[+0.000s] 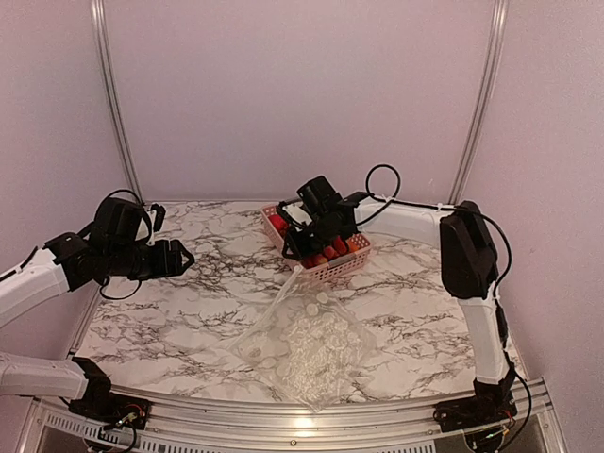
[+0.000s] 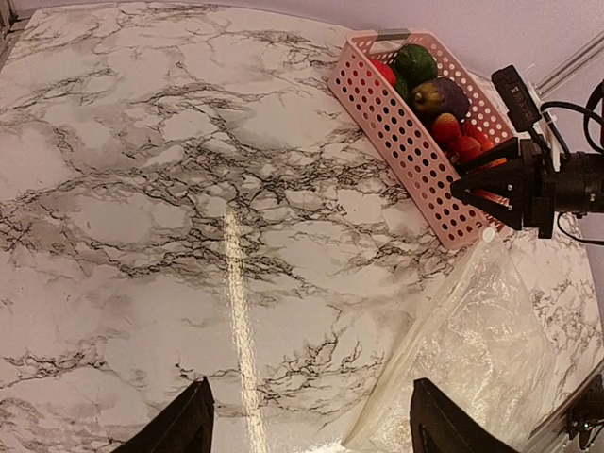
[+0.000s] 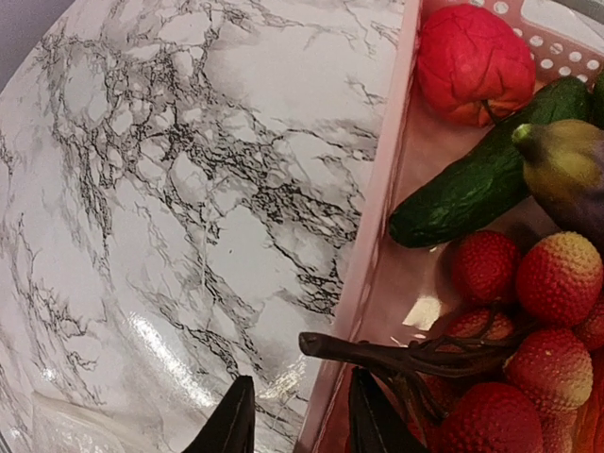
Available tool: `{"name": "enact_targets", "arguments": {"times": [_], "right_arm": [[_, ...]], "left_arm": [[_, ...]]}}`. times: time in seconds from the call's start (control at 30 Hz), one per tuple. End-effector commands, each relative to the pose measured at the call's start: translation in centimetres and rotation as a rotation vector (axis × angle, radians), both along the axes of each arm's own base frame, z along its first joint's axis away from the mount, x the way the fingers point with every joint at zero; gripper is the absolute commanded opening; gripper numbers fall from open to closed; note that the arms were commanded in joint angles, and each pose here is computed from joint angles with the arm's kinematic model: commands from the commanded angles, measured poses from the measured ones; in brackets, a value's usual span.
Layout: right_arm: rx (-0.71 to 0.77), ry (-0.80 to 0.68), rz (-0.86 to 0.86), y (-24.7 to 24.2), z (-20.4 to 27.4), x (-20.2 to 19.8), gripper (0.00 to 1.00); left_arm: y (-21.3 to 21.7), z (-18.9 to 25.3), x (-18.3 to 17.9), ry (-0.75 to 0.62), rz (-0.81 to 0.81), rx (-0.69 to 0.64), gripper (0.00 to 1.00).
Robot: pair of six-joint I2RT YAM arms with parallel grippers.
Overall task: Place the food in the zip-top bag and seal the zipper
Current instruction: Adjust the bin at the center of the board.
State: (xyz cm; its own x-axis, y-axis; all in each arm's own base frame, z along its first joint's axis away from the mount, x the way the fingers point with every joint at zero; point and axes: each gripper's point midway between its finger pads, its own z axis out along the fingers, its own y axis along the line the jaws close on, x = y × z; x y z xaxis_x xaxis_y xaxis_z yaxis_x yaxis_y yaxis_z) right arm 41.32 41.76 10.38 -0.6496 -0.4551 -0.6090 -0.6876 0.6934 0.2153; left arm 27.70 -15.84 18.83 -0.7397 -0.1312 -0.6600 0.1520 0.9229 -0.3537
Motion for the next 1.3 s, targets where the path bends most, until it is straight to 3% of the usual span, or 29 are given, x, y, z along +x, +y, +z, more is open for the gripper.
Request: {"name": "enact_targets", "arguments": {"times": [0.0, 0.27, 0.47, 0.7, 1.13, 1.27], "right_arm": [[-0.039, 0.031, -0.044, 0.4, -1.2, -0.4, 0.32], [-0.094, 0.048, -0.250, -2.3, -1.5, 0.4, 0.00], [-0.084, 0.016, -0.487, -6.6, -0.3, -0.1, 0.00], [-0.121, 0.032, -0.646, -11.5, 0.2, -2.9, 0.00], [-0.126, 0.127, -0.773, -18.6, 0.0, -10.5, 0.00], [-0.102, 0.149, -0.724, -18.5, -0.2, -11.6, 0.00]], "left_arm": [[0.6, -0.9, -1.0, 0.031, 0.003, 0.022, 0.73], [0.5, -1.3, -1.0, 0.031, 0.006, 0.012, 0.73], [0.1, -1.8, -0.5, 0.036, 0.019, -0.013, 0.73], [-1.3, -2.5, 0.6, 0.052, 0.007, -0.054, 0.73], [-4.4, -5.2, 2.3, 0.103, -0.043, -0.095, 0.74], [-5.5, -5.8, 2.5, 0.112, -0.075, -0.099, 0.74]]}}
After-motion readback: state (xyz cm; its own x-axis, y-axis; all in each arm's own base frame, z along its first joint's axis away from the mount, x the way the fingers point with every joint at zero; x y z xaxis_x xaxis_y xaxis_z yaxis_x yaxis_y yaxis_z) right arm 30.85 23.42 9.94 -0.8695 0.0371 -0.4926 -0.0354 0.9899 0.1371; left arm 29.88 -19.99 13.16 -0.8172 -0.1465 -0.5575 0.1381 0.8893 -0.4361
